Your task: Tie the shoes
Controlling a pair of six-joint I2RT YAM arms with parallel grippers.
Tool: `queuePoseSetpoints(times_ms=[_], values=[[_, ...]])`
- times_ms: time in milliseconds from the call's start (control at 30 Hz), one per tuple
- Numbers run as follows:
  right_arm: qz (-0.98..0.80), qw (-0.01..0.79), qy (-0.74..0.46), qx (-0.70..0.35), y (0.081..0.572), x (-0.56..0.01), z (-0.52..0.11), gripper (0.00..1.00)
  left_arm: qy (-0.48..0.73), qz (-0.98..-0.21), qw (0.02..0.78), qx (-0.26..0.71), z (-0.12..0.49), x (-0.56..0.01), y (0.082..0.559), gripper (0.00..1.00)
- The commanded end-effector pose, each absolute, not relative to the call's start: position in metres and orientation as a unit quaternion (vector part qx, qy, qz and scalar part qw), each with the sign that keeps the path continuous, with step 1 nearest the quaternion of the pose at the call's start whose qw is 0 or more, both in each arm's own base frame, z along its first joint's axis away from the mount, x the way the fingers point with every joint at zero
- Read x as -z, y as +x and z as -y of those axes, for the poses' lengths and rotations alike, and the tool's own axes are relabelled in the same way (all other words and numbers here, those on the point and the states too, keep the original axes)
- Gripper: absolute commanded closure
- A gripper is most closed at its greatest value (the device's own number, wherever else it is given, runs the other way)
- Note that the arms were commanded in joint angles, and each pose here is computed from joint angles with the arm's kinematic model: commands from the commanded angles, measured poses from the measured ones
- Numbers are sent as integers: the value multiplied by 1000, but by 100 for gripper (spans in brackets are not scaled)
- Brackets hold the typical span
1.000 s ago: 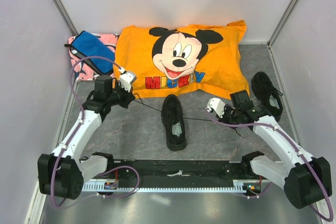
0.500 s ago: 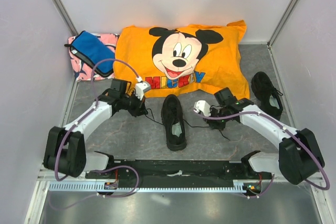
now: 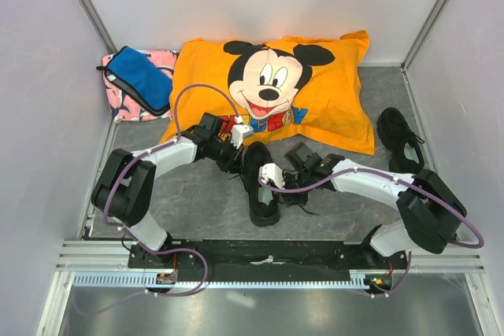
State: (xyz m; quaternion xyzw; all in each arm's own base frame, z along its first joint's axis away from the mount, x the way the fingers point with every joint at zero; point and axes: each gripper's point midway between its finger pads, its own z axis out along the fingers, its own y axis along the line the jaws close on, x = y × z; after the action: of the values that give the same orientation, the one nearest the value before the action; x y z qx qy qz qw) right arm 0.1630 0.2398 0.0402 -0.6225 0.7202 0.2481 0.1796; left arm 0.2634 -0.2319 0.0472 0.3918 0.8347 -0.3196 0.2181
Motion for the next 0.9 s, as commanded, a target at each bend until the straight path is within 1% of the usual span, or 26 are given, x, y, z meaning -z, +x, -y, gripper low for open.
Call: queuePoseSetpoints(times_ms=[0,300,600,667,733,800,833,867], values=[[-713,217,-609,-271,172,-56,-267,100,371,-829,256,332,247,-64,284,98],[-709,219,-609,-281,159,-58,-279,100,361,-824,250,358,258,-63,281,98],[-709,226,-608,-276,162,-61,-288,100,359,-821,248,368,265,-70,282,99],[-716,234,-607,-253,168,-64,-279,100,355,-824,252,362,259,-74,281,98],[-725,235,-601,-241,173,-66,-265,100,338,-827,274,355,244,-89,287,98],[-739,253,-579,-231,187,-79,-247,100,324,-833,287,345,224,-97,290,99],[-744,248,-579,-223,188,-80,-234,100,329,-822,316,341,218,-116,291,98],[-752,267,-563,-214,200,-91,-221,100,334,-819,325,334,212,-119,288,98]])
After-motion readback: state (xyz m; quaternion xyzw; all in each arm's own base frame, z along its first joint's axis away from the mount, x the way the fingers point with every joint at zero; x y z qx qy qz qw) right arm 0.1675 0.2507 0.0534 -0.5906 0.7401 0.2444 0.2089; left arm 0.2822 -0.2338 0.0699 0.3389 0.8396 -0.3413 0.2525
